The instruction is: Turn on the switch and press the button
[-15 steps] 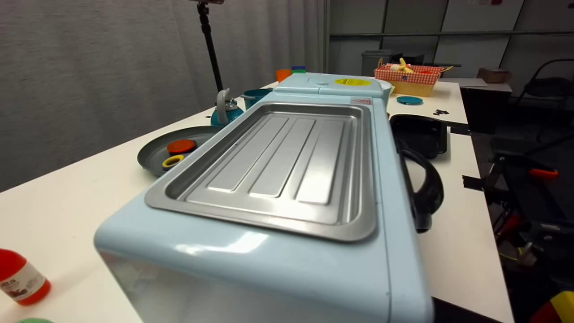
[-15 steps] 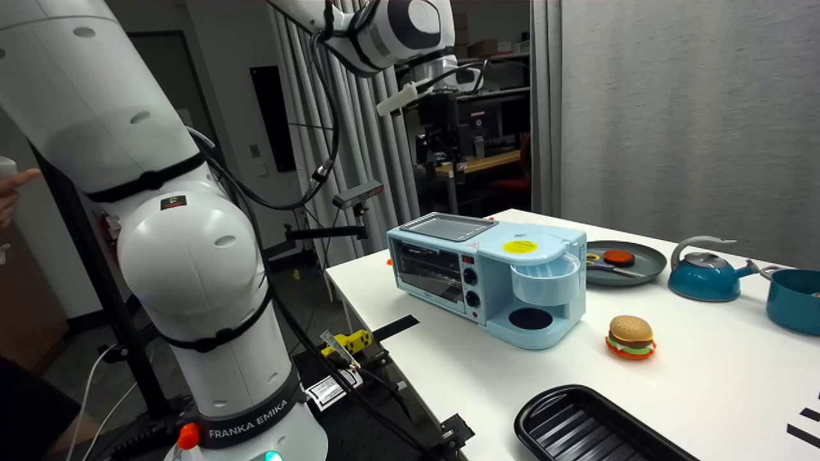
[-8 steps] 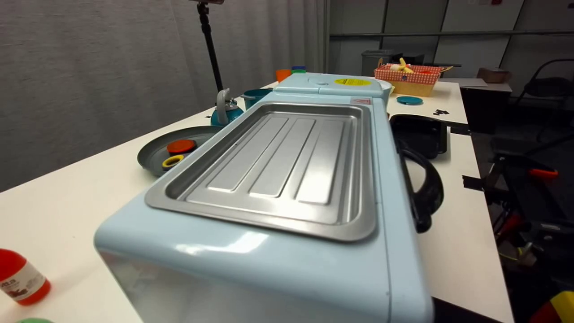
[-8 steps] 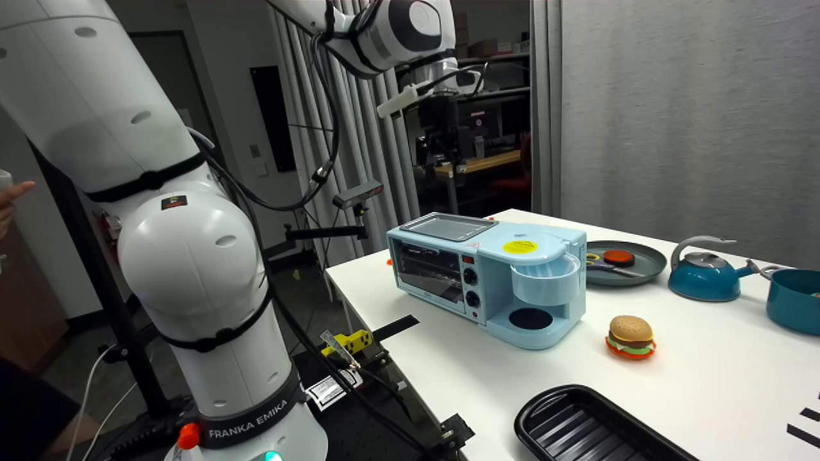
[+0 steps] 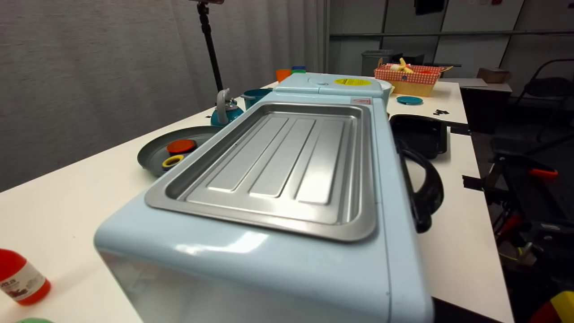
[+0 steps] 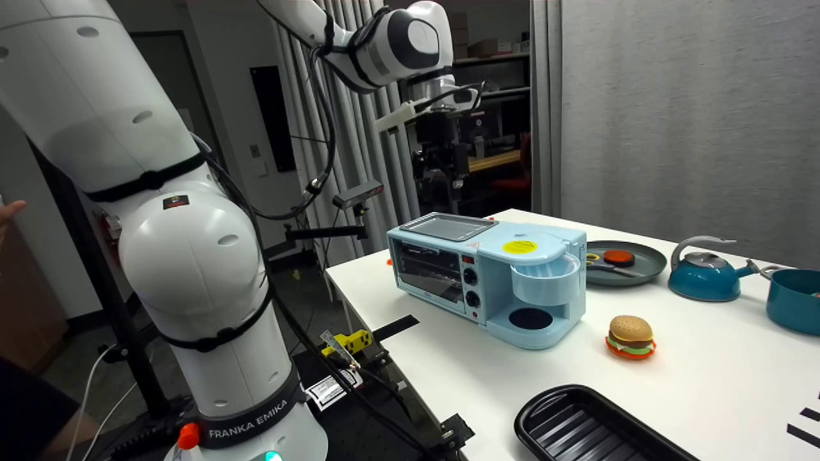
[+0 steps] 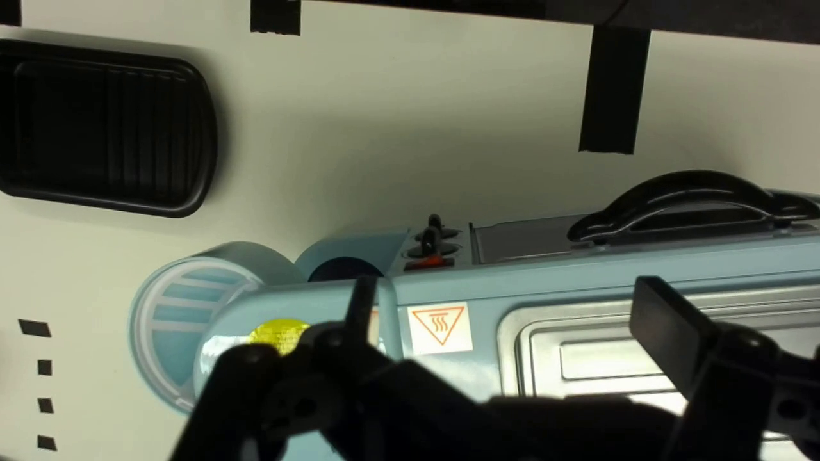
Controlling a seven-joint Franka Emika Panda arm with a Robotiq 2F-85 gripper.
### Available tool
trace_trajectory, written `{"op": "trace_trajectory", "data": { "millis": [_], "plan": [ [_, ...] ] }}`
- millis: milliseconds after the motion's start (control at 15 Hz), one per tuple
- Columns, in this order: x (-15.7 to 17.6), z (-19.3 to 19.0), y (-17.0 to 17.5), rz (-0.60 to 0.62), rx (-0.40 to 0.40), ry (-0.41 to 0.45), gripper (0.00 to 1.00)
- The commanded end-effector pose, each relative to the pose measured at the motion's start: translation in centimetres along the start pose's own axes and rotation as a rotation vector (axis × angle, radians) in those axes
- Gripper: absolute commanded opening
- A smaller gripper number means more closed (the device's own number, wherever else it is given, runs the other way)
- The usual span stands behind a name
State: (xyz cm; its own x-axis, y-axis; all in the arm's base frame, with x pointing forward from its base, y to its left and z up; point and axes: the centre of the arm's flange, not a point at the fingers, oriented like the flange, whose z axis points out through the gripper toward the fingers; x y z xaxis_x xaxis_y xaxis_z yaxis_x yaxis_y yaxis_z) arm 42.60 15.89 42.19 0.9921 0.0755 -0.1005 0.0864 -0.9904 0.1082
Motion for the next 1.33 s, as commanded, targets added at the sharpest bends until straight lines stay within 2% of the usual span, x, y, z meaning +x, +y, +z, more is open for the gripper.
{"op": "trace_trajectory", "data": {
  "millis": [0,667,733,800,867,1000,1267],
  "plan": [
    [-0.5,1.7,0.0,-0.02,0.022,0.024,1.0],
    [-2.0,6.3,1.5,-0.049,0.071,0.024,1.0],
    [-2.1,6.7,1.8,-0.052,0.073,0.027,0.98],
    [-2.1,7.0,2.0,-0.056,0.076,0.026,0.83],
    [-2.2,7.4,2.2,-0.057,0.078,0.028,0.73],
    [-2.3,8.0,2.6,-0.064,0.08,0.036,0.62],
    [-2.3,9.3,3.5,-0.062,0.082,0.047,0.3]
  ]
}}
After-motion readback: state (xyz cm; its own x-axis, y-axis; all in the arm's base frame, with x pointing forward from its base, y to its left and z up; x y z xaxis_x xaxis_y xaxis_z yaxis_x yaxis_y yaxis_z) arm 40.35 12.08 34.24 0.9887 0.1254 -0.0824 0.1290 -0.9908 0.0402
